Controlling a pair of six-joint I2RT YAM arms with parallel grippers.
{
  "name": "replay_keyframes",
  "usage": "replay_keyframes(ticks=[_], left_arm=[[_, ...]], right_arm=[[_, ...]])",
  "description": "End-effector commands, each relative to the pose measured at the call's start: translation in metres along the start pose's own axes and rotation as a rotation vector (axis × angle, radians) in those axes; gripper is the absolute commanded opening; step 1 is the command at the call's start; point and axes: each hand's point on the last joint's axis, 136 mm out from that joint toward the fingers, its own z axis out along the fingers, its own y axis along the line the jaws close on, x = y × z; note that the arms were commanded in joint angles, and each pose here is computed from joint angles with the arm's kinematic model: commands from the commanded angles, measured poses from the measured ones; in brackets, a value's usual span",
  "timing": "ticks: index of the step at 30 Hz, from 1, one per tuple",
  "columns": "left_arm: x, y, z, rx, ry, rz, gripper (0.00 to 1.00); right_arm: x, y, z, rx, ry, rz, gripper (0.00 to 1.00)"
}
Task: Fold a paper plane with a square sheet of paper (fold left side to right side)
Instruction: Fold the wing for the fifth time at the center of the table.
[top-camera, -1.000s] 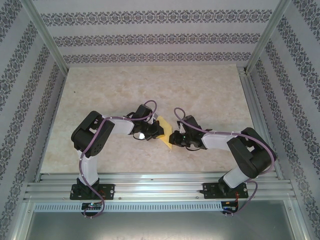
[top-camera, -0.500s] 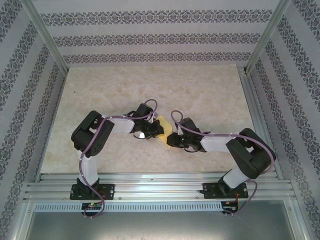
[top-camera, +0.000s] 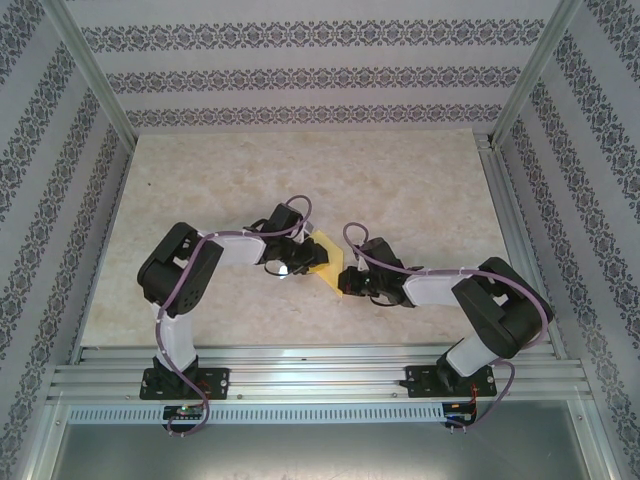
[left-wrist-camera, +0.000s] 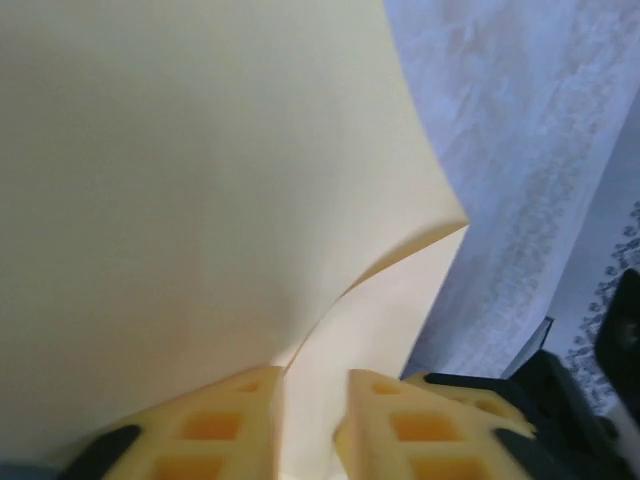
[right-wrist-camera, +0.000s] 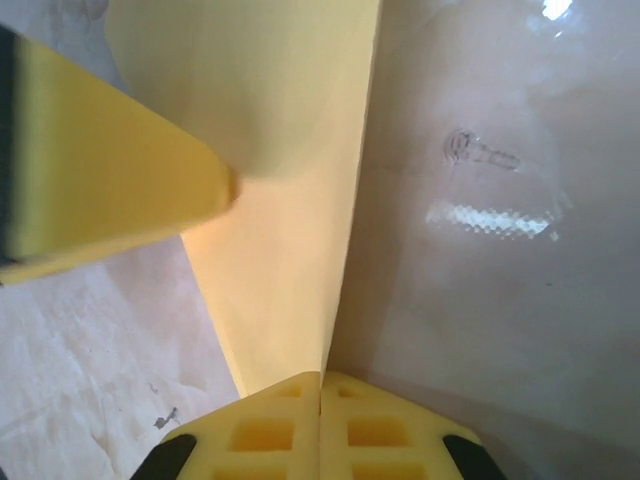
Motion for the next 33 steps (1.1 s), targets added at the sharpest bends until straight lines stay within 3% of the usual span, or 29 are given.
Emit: replay_keyframes(ticks=[1, 3, 8, 19, 33], left_arm=[[-0.029, -0.044, -0.048, 0.086, -0.084, 0.058, 0.46], [-0.035, -0.056, -0.060, 0.096, -0.086, 0.072, 0.57], [-0.036, -0.080, -0.065, 0.111, -0.018, 0.076, 0.62], [-0.020, -0.062, -0.029, 0.042, 0.167, -0.026, 0.62], [-0.026, -0.045, -0.017, -0.079, 0.212, -0.114, 0.59]], right_arm=[[-0.002, -0.005, -0.003, 0.090, -0.024, -0.120, 0.00], [-0.001, -0.006, -0.003, 0.126, -0.030, -0.169, 0.00], [0.003, -0.007, -0.006, 0.230, -0.041, -0.309, 0.00], [0.013, -0.010, 0.001, 0.313, -0.019, -0.428, 0.00], [0.019, -0.008, 0.013, 0.345, 0.029, -0.482, 0.00]])
